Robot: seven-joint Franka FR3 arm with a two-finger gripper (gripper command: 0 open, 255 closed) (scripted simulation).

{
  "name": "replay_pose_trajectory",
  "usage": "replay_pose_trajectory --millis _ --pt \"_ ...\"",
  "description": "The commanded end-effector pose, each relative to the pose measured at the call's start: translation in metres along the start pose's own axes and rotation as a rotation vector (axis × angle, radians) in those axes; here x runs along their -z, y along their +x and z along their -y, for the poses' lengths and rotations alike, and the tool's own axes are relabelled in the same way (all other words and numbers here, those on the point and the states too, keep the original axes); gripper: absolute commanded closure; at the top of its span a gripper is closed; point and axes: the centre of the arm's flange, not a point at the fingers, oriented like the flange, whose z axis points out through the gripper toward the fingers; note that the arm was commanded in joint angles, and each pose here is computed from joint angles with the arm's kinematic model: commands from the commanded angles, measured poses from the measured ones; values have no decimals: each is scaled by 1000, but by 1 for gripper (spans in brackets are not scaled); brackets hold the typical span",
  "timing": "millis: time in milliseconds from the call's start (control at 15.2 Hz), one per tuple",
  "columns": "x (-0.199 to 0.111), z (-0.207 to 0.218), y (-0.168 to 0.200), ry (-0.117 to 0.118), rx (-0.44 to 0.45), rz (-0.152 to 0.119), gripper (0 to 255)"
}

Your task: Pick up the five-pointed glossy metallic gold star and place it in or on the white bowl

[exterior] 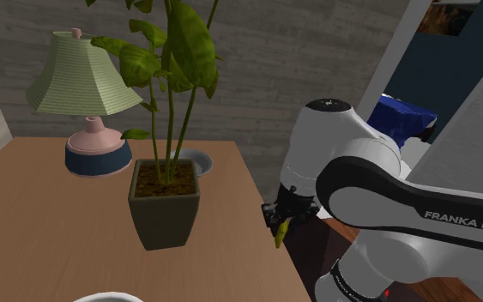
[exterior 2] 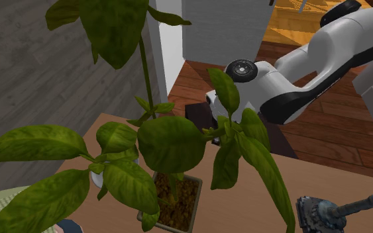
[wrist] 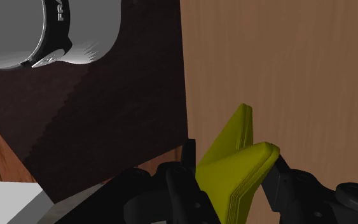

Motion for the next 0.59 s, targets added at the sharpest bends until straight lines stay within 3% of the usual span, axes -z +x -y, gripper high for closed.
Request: replay_pose_trajectory --millis 0,528 --pt "11 -2 0 0 0 0 255" --pt "53 -6 2 0 0 0 255"
